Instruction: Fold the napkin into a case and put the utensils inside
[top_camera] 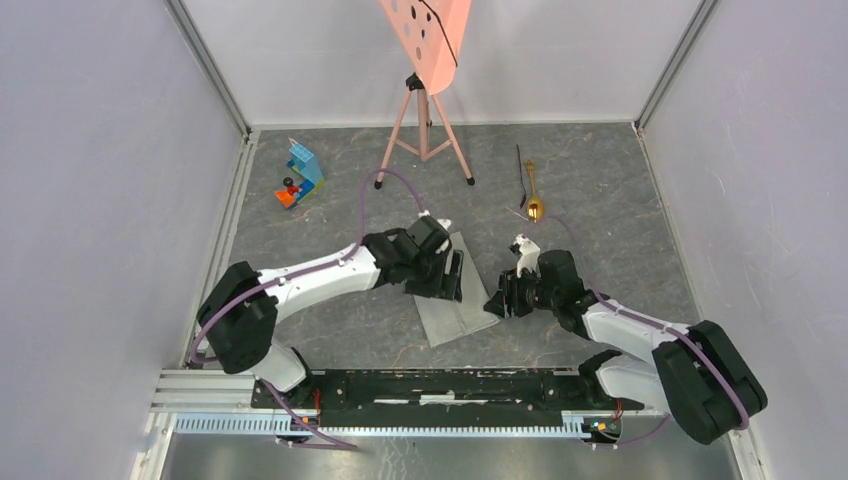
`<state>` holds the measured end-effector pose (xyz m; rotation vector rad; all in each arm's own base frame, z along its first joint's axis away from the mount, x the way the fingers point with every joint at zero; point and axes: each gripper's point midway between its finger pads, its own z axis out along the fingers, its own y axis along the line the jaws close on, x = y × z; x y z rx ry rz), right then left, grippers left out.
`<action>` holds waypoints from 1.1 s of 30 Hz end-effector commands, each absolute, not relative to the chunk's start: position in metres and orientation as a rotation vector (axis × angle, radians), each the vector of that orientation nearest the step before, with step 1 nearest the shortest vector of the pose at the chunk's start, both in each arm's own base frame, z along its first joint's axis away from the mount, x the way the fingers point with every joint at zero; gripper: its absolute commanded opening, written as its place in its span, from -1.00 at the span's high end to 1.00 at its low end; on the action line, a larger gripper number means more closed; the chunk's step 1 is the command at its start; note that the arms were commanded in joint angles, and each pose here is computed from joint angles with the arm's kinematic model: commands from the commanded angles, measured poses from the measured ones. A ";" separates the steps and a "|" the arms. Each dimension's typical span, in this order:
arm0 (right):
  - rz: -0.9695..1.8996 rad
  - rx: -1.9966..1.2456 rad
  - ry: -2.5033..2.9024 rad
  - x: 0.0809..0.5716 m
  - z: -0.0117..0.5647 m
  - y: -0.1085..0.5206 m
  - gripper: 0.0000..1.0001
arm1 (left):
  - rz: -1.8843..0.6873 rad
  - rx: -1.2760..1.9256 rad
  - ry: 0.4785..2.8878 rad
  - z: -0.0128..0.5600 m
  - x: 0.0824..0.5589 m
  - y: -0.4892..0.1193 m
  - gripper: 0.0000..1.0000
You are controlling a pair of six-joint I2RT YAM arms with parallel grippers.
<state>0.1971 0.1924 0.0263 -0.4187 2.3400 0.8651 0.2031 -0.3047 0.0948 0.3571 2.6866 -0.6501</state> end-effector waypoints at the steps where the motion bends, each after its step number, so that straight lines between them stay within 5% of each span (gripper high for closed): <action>1: 1.114 -0.408 2.319 0.172 0.025 0.212 0.05 | -0.654 0.249 2.663 0.098 0.185 -0.321 -0.63; 4: 1.368 -0.334 2.229 0.153 0.045 0.233 0.34 | -0.612 0.226 2.633 0.095 0.172 -0.330 -0.63; 8: 1.527 -0.320 2.122 0.143 0.077 0.251 0.30 | -0.543 0.145 2.577 0.093 0.162 -0.335 -0.53; 9: 1.474 -0.319 2.137 0.149 0.075 0.249 0.19 | -0.529 0.127 2.564 0.092 0.161 -0.335 -0.50; 12: 0.904 -0.216 2.419 0.186 0.029 0.197 -0.53 | -0.522 0.118 2.552 0.090 0.150 -0.344 -0.49; 15: 0.498 -0.118 2.465 0.213 0.023 0.139 -0.89 | -0.419 0.184 2.587 0.084 0.140 -0.351 -0.52; 23: 0.277 0.258 2.392 0.239 0.043 0.057 -0.95 | -0.144 0.272 2.653 0.066 0.131 -0.366 -0.46; 33: 0.404 0.133 2.357 0.240 0.052 0.072 -0.86 | -0.051 0.344 2.751 0.033 0.120 -0.379 -0.26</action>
